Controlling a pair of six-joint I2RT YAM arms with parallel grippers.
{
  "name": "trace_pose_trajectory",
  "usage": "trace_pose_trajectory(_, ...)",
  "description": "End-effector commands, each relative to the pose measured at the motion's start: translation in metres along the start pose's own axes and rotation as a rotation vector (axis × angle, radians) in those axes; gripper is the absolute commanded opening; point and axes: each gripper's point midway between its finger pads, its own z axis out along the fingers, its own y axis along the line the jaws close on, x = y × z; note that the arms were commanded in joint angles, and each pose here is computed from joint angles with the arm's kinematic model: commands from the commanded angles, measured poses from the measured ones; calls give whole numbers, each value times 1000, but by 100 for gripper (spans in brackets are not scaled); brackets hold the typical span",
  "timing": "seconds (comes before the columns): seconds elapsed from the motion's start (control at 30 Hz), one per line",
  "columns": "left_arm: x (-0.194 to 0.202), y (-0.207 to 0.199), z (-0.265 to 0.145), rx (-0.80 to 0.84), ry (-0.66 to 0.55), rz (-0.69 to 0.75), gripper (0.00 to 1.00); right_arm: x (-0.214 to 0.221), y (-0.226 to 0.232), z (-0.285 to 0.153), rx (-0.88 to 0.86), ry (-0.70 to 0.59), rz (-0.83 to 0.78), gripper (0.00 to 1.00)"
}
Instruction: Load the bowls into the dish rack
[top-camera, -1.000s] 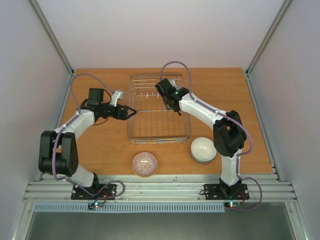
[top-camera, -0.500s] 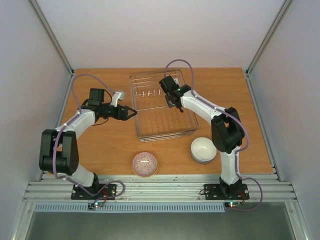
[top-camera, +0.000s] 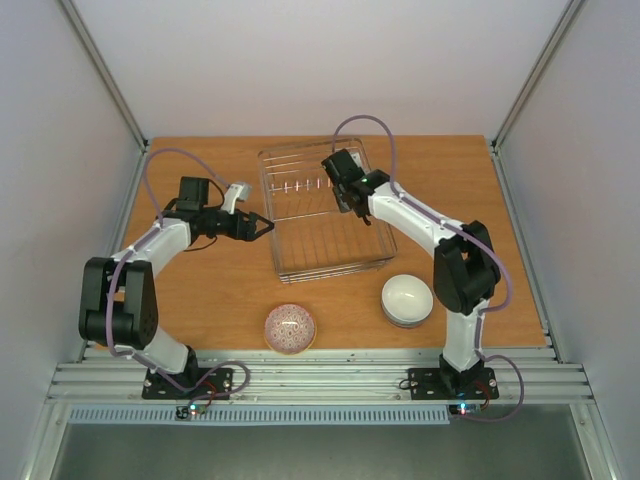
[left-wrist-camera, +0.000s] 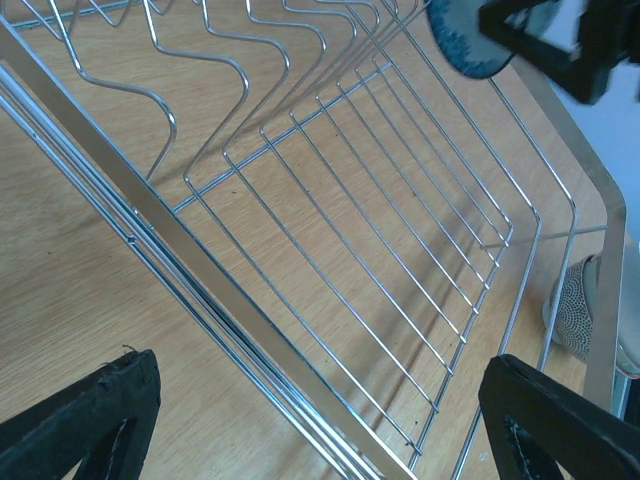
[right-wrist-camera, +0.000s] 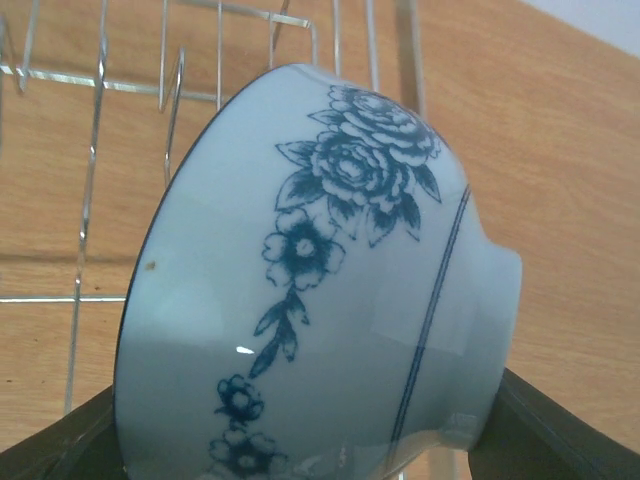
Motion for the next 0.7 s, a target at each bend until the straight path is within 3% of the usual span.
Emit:
trace_pose_trajectory(0.0,-13,1,1,16,-26,13,88,-43,-31,-52,44,-172,59,1)
trace_pose_trajectory(0.27,-13,1,1,19,-25,7,88,-55,-7,-46,-51,-151,-8,1)
trace_pose_trajectory(0.67,-12,3,1,18,-24,8,88,-57,11,-12,-28,-106,-92,1)
